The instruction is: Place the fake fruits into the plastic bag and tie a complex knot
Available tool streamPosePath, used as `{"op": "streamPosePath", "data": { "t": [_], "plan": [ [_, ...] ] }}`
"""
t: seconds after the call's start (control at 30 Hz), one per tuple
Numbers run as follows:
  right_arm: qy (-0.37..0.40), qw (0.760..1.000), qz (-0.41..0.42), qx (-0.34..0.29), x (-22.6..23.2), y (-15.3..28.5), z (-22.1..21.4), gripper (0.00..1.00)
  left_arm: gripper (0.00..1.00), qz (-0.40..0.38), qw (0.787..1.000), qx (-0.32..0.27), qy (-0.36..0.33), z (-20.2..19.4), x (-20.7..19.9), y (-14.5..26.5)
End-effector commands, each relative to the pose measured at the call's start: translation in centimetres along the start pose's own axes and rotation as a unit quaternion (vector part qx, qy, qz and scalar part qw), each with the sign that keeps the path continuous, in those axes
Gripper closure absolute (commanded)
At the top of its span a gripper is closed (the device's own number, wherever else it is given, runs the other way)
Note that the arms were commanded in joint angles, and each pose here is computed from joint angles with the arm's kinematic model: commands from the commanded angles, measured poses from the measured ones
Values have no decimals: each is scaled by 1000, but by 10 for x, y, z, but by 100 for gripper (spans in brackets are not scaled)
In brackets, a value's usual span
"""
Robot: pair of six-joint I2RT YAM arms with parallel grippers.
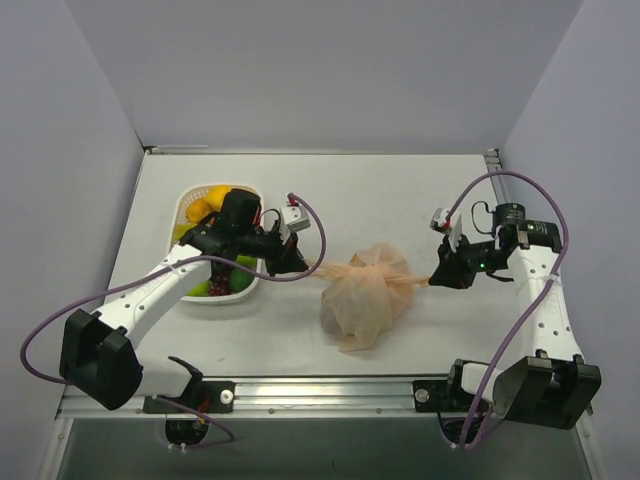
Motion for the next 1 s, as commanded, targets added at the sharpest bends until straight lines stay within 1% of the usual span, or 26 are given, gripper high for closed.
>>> {"op": "streamPosePath", "data": {
  "t": [0.0,0.07,0.1,0.13,0.17,0.2,0.23,0.27,0.33,0.37,0.4,0.5,0.63,0.73,0.77,0.8,0.9,0.97],
  "plan": [
    [14,999,2,49,3,0,-8,100,100,-10,1000,16,-18,-3,-9,-3],
    [17,999,5,48,5,-3,-3,100,100,-29,999,24,-38,-1,-19,-13],
    [15,999,9,49,7,-5,-1,100,95,-34,998,23,-47,1,-21,-15],
    [22,998,8,55,8,-5,2,97,89,-38,998,20,-52,6,-23,-16],
    [25,998,8,58,8,-4,3,78,75,-43,997,18,-55,8,-26,-16],
    [27,998,8,60,9,-4,3,66,68,-46,997,15,-58,11,-26,-16],
    [35,997,3,63,9,-2,4,56,64,-47,997,13,-61,14,-27,-16],
    [47,997,0,66,11,-1,5,41,52,-48,997,10,-64,16,-29,-14],
    [81,994,-1,77,13,-1,4,31,44,-54,996,6,-73,19,-32,-12],
    [99,991,-1,87,17,-4,3,23,36,-58,995,6,-75,20,-33,-11],
    [113,989,-8,92,14,-6,4,21,34,-69,994,4,-84,21,-36,-10],
    [134,985,-9,108,10,-14,4,20,30,-79,993,2,-91,21,-38,-10],
    [129,985,6,113,4,-25,8,21,27,-74,993,9,-94,19,-33,-15],
    [111,987,13,113,3,-36,12,25,27,-70,993,12,-96,19,-29,-18],
    [104,988,12,113,2,-38,11,28,26,-63,993,12,-98,20,-28,-18],
    [96,989,6,112,-1,-41,12,30,27,-59,993,14,-97,19,-26,-20],
    [76,990,5,117,-6,-51,7,34,27,-43,995,18,-91,16,-19,-25],
    [66,990,2,122,-7,-54,4,38,29,-31,995,15,-89,15,-15,-27]
  ]
}}
Point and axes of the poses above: each gripper's point midway between its finger pads, its own y axis back along the fingers, its own x axis along the line the jaws close on, z = x × y, the point moved 6 cm from there along y, back along the fingers, and after that the axes turned 10 degrees about y, right-handed, at the moved point
